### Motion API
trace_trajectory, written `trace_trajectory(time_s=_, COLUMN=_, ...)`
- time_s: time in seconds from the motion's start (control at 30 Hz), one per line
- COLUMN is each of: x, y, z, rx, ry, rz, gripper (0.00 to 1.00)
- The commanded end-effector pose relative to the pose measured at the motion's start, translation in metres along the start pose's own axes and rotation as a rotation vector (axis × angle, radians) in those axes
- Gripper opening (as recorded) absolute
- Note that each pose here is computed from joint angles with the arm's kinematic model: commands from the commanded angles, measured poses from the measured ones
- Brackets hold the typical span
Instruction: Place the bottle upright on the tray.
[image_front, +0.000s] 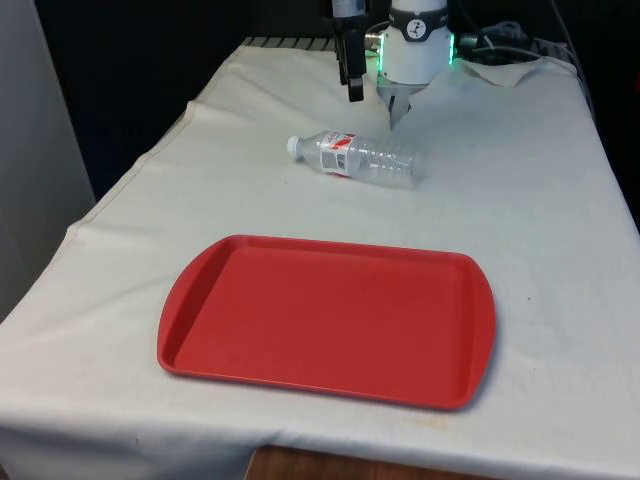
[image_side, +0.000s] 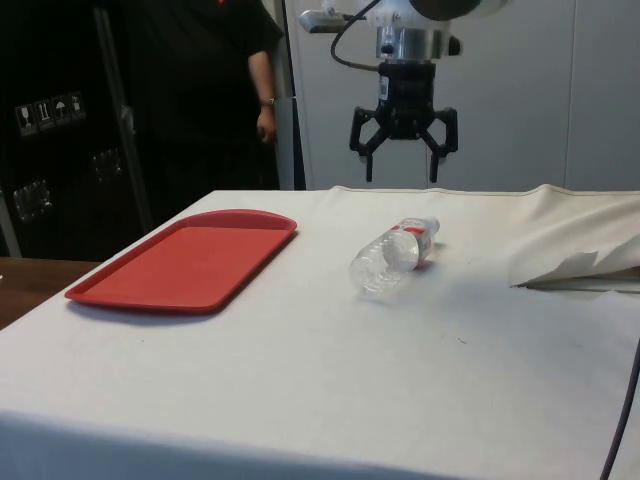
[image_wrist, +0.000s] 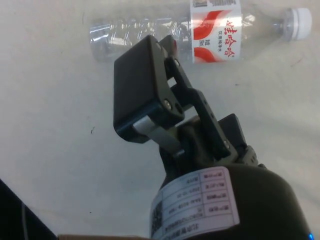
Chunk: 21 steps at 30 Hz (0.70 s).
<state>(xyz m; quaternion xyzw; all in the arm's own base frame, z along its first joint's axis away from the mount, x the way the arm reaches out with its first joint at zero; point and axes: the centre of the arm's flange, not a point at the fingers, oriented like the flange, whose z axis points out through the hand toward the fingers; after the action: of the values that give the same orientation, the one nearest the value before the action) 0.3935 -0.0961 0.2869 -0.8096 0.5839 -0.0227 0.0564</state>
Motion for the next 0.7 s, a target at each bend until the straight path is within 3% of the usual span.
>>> trace_trajectory(time_s=0.0, x=-0.0001, y=0.0009, z=-0.0005, rx=0.015, ry=-0.003, rz=0.014, gripper=1.0)
trace_trajectory(time_s=0.07, x=0.0002, y=0.0006, z=0.0003, rx=0.001, ry=-0.003, rz=0.007, gripper=1.0)
trace_trajectory(time_s=0.13, x=0.0004, y=0.0015, z=-0.0006, rx=0.02, ry=-0.009, rz=0.028, gripper=1.0)
trace_trajectory(time_s=0.3, x=0.001, y=0.0023, z=-0.0003, rx=0.026, ry=-0.017, rz=0.046, gripper=1.0)
trace_trajectory(time_s=0.33, x=0.0013, y=0.0019, z=0.0007, rx=0.009, ry=-0.016, rz=0.038, gripper=1.0)
trace_trajectory(time_s=0.37, x=0.0011, y=0.0023, z=-0.0003, rx=0.027, ry=-0.018, rz=0.05, gripper=1.0)
trace_trajectory(time_s=0.6, x=0.0025, y=0.0034, z=0.0004, rx=0.035, ry=-0.031, rz=0.08, gripper=1.0)
trace_trajectory(time_s=0.63, x=0.003, y=0.0032, z=0.001, rx=0.019, ry=-0.031, rz=0.074, gripper=1.0)
trace_trajectory(time_s=0.67, x=0.0027, y=0.0041, z=0.0007, rx=0.036, ry=-0.034, rz=0.086, gripper=1.0)
